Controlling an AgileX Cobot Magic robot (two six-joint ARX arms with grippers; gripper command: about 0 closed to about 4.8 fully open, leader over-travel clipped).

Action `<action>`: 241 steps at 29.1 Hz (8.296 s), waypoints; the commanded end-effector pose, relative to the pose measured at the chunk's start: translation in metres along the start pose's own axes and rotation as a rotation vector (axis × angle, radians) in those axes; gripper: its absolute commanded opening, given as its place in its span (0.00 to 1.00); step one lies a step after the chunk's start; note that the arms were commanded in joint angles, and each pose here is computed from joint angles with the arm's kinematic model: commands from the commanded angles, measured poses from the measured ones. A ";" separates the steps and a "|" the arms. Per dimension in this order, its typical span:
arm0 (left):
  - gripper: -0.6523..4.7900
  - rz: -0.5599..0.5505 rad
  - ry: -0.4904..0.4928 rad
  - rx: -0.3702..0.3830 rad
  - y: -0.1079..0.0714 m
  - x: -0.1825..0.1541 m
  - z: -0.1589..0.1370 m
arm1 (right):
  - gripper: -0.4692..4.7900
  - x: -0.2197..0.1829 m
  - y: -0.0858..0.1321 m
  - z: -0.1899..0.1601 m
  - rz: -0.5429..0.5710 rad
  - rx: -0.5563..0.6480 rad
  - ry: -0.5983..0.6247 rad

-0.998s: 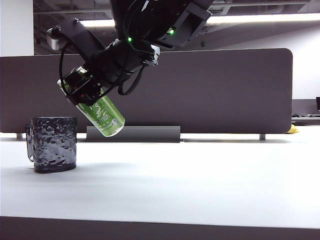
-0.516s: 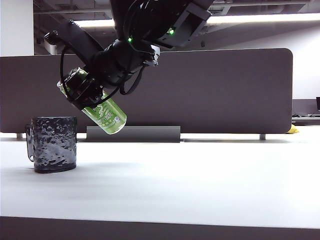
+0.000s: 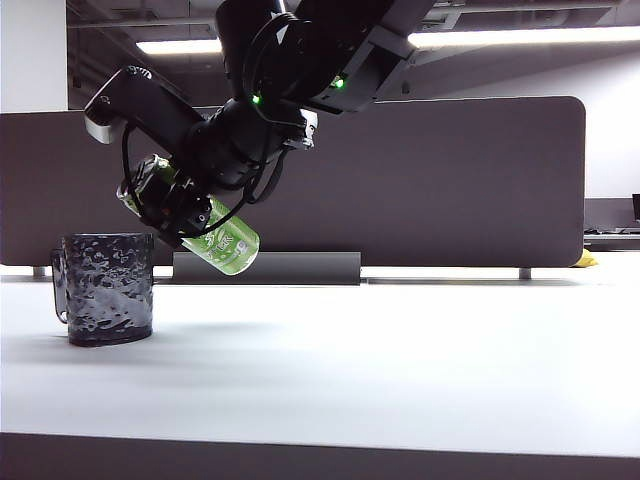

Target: Pick up the metal can, pour some water into the cup, then place the can back on the table.

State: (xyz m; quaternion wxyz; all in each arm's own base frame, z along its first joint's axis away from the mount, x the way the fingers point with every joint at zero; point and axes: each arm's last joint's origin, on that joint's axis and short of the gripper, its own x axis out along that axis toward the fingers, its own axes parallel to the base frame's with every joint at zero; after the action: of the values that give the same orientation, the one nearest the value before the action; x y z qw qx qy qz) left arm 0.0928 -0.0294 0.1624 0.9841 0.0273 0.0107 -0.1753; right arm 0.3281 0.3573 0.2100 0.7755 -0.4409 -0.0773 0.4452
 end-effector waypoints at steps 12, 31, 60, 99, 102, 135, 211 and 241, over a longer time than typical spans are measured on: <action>0.11 -0.004 -0.014 0.001 0.000 0.000 0.002 | 0.52 -0.002 -0.010 0.011 -0.074 -0.165 -0.050; 0.11 -0.004 -0.014 0.001 0.000 0.000 0.002 | 0.52 0.009 -0.013 0.021 -0.124 -0.251 -0.077; 0.11 -0.005 -0.014 0.001 0.000 0.000 0.002 | 0.52 0.011 -0.009 0.017 -0.114 -0.396 -0.003; 0.11 -0.005 -0.014 0.001 0.000 0.000 0.002 | 0.52 0.011 -0.010 0.016 -0.123 -0.399 0.011; 0.11 -0.005 -0.014 0.001 0.000 0.000 0.002 | 0.52 0.011 -0.010 0.016 -0.122 -0.400 0.011; 0.11 -0.005 -0.014 0.001 0.000 0.000 0.002 | 0.52 0.011 -0.011 0.018 -0.143 -0.386 0.007; 0.11 -0.005 -0.014 0.001 0.000 0.000 0.002 | 0.47 -0.017 -0.057 -0.043 -0.169 0.947 -0.124; 0.11 -0.005 -0.014 0.001 0.000 0.000 0.002 | 0.47 -0.049 -0.012 -0.098 -0.094 1.011 -0.263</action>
State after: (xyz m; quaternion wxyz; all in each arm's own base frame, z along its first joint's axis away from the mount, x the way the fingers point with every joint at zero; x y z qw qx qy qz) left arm 0.0928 -0.0295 0.1625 0.9841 0.0273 0.0105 -0.1755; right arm 0.3572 0.2566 0.1646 0.8944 0.0592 0.0568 0.4398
